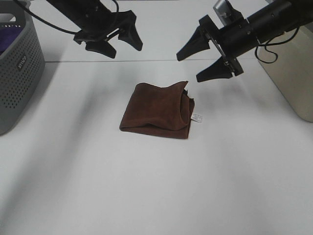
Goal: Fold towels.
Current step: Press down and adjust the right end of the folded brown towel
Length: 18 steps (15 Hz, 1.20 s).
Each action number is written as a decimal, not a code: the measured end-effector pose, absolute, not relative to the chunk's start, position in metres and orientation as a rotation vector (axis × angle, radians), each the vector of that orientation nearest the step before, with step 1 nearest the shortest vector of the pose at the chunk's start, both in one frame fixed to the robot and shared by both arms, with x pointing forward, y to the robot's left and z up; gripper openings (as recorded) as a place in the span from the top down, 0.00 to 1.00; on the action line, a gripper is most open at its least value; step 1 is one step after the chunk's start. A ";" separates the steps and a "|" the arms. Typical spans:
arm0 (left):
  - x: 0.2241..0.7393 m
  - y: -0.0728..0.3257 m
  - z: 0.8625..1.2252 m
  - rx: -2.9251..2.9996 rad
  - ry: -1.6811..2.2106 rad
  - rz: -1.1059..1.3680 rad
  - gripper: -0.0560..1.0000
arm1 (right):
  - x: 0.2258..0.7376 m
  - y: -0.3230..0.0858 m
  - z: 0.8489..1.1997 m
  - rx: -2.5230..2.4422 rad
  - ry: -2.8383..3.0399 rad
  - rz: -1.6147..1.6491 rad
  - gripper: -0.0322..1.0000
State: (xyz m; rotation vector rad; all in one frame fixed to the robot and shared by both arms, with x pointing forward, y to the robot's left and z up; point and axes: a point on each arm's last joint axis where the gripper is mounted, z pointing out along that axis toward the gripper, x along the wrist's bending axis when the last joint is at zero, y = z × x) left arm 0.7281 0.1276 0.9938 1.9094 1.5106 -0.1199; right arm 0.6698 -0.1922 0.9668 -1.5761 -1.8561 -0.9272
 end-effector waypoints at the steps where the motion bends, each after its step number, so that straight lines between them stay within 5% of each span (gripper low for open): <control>1: 0.730 0.137 0.992 1.928 1.544 -0.092 0.22 | 0.668 -0.176 0.971 -1.518 -1.846 -0.971 0.21; 6: 0.729 0.154 0.985 2.007 1.652 -0.038 0.22 | 0.661 -0.114 0.950 -1.428 -1.855 -1.017 0.23; 11: 0.727 0.154 0.984 2.010 1.676 -0.067 0.22 | 0.677 -0.153 0.898 -1.557 -1.808 -0.907 0.23; 18: 0.726 0.154 0.984 2.016 1.684 -0.079 0.22 | 0.679 -0.192 0.884 -1.686 -1.984 -0.708 0.23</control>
